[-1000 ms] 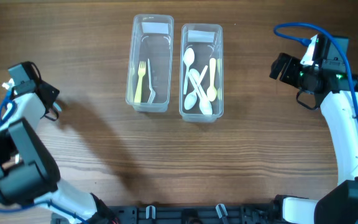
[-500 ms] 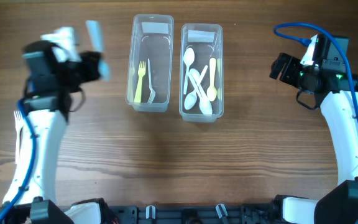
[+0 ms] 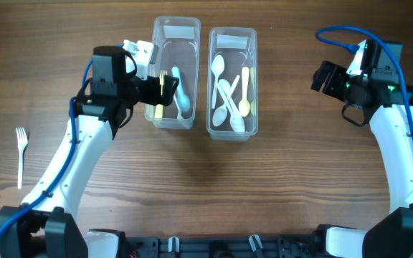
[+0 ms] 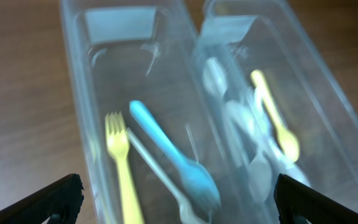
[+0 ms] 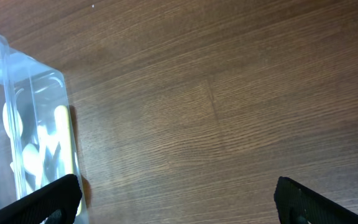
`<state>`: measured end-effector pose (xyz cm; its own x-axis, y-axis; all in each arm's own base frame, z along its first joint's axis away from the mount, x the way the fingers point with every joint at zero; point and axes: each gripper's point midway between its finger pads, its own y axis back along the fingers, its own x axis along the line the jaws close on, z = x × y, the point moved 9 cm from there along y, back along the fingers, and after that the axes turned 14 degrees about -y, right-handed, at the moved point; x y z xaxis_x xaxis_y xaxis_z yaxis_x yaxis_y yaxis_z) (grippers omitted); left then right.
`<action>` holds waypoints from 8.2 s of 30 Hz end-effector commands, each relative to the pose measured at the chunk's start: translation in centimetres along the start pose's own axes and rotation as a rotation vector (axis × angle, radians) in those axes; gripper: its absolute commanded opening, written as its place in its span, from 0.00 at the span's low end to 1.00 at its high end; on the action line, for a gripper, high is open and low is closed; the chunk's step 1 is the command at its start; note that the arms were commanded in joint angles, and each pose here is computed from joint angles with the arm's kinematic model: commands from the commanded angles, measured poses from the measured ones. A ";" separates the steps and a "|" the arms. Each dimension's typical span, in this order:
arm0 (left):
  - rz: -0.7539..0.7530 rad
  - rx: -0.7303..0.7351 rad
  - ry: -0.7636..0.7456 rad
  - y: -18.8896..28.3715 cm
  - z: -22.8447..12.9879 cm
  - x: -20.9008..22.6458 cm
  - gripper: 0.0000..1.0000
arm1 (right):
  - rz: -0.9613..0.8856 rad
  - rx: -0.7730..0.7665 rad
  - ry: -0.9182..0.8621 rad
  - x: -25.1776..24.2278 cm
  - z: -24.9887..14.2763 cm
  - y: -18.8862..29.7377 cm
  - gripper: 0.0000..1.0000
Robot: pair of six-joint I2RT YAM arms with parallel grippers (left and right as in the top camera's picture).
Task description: Pack container
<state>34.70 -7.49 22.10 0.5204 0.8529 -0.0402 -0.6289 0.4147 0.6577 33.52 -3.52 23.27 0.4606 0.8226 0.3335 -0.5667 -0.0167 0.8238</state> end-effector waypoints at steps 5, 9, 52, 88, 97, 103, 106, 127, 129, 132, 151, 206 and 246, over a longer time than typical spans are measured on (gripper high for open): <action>0.579 0.248 0.523 8.4 -6.1 7.0 1.00 | -0.002 -0.027 0.019 0.1 0.4 0.5 1.00; 0.655 0.401 0.703 11.3 -10.1 8.8 1.00 | -0.002 -0.027 0.019 0.1 0.4 0.5 1.00; 0.976 -0.230 1.966 16.6 -24.9 22.0 1.00 | -0.002 -0.027 0.018 0.1 0.4 0.5 1.00; 0.814 0.279 1.423 10.1 -32.1 23.5 1.00 | -0.001 -0.028 0.019 0.1 0.5 0.5 1.00; 0.527 0.188 1.439 9.0 -30.4 22.2 1.00 | -0.002 -0.027 0.019 0.1 0.4 0.5 1.00; 0.384 0.197 1.418 8.2 -29.6 20.9 0.99 | -0.002 -0.027 0.019 0.1 0.4 0.5 1.00; 0.354 0.236 1.435 7.8 -29.5 20.1 0.99 | -0.002 -0.027 0.019 0.1 0.4 0.5 1.00; 0.670 0.268 1.341 13.4 -25.2 19.5 0.95 | -0.001 -0.028 0.019 0.1 0.5 0.5 1.00; 0.676 0.253 1.310 13.4 -25.0 19.9 0.88 | -0.002 -0.027 0.019 0.1 0.4 0.5 1.00; 0.676 0.258 1.255 13.0 -24.5 20.0 0.83 | -0.002 -0.027 0.019 0.1 0.4 0.5 1.00; 0.798 0.311 1.087 11.3 -22.9 20.6 0.82 | -0.002 -0.027 0.018 0.1 0.4 0.5 1.00; 0.049 -0.126 0.058 -2.9 1.9 -1.3 0.04 | -0.002 -0.027 0.019 0.1 0.4 0.5 1.00; 0.477 -0.044 0.382 5.9 -4.1 12.8 1.00 | -0.001 -0.028 0.019 0.1 0.5 0.5 1.00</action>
<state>35.37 6.97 21.52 -0.0522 0.9984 -0.0215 -0.7535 -0.0252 0.6569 33.53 -3.52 23.27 0.4605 0.8226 0.3336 -0.5670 -0.0167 0.8236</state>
